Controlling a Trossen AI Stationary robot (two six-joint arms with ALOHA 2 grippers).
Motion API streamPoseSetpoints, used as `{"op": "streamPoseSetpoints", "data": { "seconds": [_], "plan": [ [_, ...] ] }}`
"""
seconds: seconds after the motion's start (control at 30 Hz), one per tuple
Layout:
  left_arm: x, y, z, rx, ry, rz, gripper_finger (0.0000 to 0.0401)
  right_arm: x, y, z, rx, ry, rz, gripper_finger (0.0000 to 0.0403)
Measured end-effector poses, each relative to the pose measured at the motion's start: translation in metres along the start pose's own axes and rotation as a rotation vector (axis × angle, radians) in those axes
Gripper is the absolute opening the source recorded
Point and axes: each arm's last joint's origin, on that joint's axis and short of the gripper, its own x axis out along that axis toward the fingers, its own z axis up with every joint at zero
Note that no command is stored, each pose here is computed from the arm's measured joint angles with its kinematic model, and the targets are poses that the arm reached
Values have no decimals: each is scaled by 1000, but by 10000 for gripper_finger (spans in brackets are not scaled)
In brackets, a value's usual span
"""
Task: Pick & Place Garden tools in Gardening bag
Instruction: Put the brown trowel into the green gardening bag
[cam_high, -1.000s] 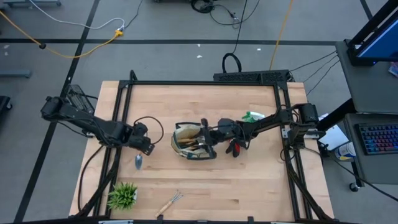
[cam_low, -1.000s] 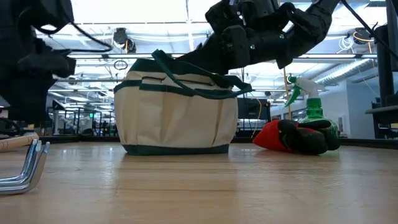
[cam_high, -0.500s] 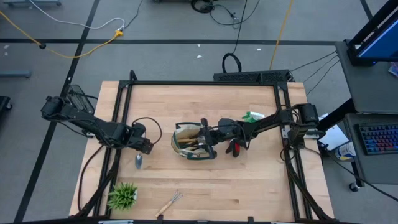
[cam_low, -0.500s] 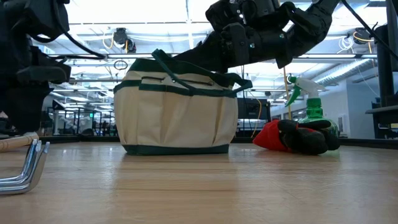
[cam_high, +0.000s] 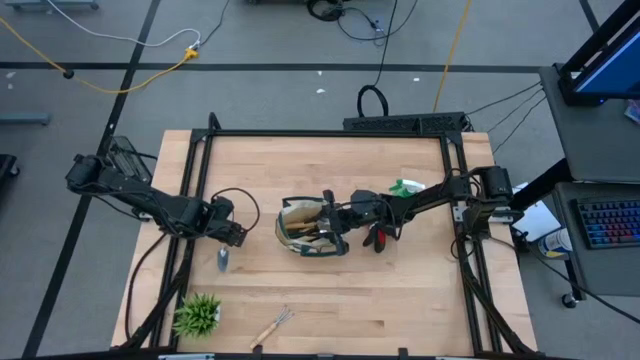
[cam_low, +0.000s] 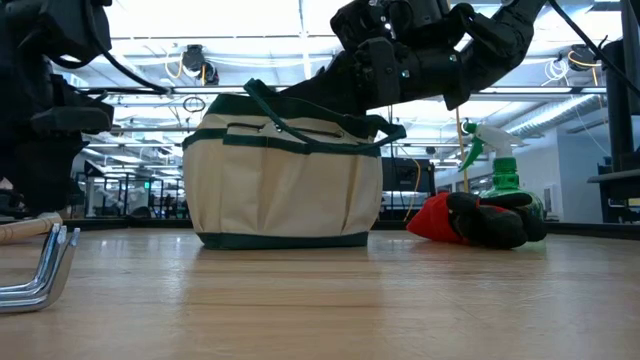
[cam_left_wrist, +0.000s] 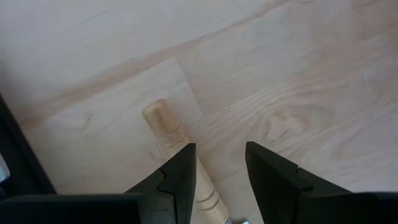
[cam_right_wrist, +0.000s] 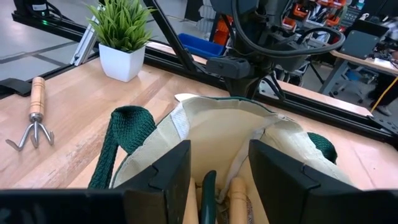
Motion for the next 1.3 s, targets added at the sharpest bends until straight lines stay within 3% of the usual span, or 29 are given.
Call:
{"op": "streamPoseSetpoints", "data": {
  "seconds": [0.67,1.1,1.3],
  "plan": [
    [-3,-3,-20,-53,16,-22,145,0,2,1,-1,-1,8,155],
    [18,-11,-40,-54,114,164,145,1,9,3,-5,-6,25,155],
    [21,-12,-44,-59,104,192,145,1,9,3,-5,-6,25,155]
  ]
}}
